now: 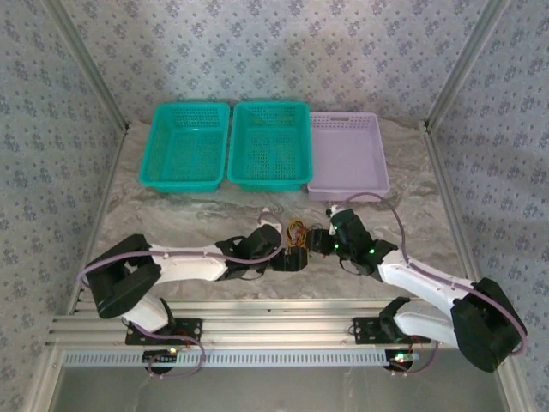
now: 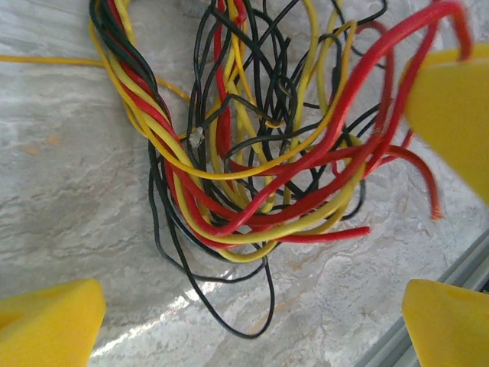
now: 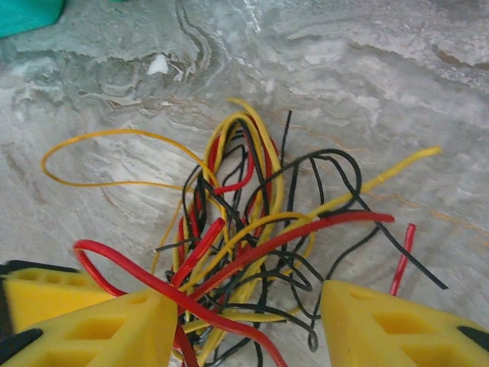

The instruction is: Untangle the cables

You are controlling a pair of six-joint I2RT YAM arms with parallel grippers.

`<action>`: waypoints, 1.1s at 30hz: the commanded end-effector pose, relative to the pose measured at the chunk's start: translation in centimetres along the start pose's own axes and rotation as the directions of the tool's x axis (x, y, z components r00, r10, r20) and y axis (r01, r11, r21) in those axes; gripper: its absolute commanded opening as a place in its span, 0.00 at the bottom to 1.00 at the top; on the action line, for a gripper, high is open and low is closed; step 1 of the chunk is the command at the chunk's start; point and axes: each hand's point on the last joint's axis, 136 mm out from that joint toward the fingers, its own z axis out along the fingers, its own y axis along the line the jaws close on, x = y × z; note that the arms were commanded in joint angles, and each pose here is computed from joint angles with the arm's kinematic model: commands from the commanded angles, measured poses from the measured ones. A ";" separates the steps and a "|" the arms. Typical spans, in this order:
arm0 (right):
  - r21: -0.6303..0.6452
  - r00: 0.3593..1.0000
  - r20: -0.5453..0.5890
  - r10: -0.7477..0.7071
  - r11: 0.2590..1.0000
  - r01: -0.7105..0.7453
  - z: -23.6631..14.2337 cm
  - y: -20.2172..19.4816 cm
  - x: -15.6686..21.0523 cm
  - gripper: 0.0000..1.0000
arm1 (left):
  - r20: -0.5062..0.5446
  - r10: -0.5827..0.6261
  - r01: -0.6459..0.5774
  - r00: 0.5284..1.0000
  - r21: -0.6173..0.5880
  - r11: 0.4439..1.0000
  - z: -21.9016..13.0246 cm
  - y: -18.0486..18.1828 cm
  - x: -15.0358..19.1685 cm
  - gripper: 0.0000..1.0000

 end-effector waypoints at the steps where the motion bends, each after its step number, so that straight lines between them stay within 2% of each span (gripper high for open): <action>1: -0.050 0.999 0.047 0.000 0.999 0.003 -0.3 1.3 -1.9 0.49 | 0.016 0.024 -0.025 1.000 0.070 0.997 0.8 -2.2 -0.8 0.99; 4: -0.051 0.998 0.056 0.006 0.999 -0.003 -0.5 1.1 -2.1 0.42 | 0.008 0.029 -0.029 1.000 0.058 0.998 1.7 -1.8 -0.6 0.97; 11: -0.084 0.999 0.037 0.026 0.996 -0.022 0.0 1.3 -2.1 0.36 | 0.007 0.046 -0.046 0.999 0.027 0.999 3.3 -1.2 -1.1 0.92; 14: -0.100 0.999 0.031 0.031 0.995 -0.028 0.1 1.5 -2.1 0.30 | 0.021 0.064 -0.065 0.998 0.011 0.998 3.6 -1.1 -1.9 0.90; 22: -0.114 0.999 0.010 0.036 0.993 -0.035 0.3 1.6 -1.8 0.19 | 0.064 0.076 -0.076 0.995 -0.011 0.997 4.1 -0.5 -4.1 0.73; 33: -0.122 0.999 -0.001 0.037 0.992 -0.036 0.0 1.6 -1.8 0.11 | 0.073 0.089 -0.089 0.993 -0.006 0.996 4.1 -0.6 -5.1 0.39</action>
